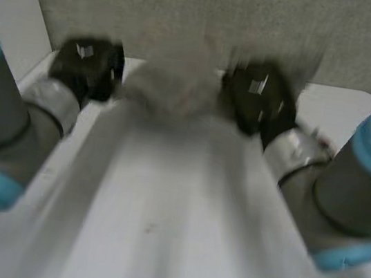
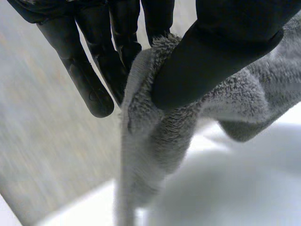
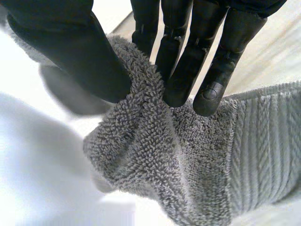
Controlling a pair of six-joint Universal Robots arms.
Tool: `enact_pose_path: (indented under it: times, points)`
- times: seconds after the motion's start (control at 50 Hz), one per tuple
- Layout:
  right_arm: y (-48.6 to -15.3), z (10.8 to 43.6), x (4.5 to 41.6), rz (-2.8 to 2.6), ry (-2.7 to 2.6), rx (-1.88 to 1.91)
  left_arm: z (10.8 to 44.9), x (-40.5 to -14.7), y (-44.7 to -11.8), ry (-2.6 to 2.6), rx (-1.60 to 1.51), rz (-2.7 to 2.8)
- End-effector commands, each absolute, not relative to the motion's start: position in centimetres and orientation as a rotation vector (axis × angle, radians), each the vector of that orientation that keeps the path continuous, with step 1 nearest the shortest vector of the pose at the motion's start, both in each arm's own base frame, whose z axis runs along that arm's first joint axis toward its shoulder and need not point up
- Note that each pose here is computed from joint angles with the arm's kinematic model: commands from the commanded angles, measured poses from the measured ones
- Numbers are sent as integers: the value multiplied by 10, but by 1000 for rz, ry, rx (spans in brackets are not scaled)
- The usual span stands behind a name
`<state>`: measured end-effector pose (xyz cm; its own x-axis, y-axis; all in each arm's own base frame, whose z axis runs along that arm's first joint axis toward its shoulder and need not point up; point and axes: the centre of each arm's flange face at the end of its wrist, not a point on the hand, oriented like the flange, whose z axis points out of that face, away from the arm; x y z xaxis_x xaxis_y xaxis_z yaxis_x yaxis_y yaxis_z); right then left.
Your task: Fold the laundry
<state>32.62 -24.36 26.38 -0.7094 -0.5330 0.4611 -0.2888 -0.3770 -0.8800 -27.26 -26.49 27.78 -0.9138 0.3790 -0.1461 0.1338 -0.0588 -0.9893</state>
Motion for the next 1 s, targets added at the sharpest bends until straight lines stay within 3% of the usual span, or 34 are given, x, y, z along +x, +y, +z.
enact_pose_path:
  times: [0.02, 0.08, 0.18, 0.36, 0.58, 0.78, 1.0]
  points:
    - [-222, 163, 314, -1778, 1955, -1300, 176, -260, -237, -2267, -702, 1859]
    - [-216, 153, 308, -1643, 2053, -1335, 164, -257, -230, -2289, -781, 1854]
    - [-227, 169, 296, -1597, 2140, -1288, 160, -253, -223, -2307, -847, 1851]
    - [-251, 222, 277, -1776, 2122, -1134, 180, -250, -212, -2250, -832, 1911]
    - [-284, 229, 257, -1810, 2153, -1033, 202, -248, -209, -2181, -801, 1991]
    - [-326, 217, 275, -1786, 2026, -1170, 213, -245, -203, -2144, -786, 2028]
    - [-360, 162, 287, -1799, 2081, -1411, 210, -245, -202, -2156, -789, 2017]
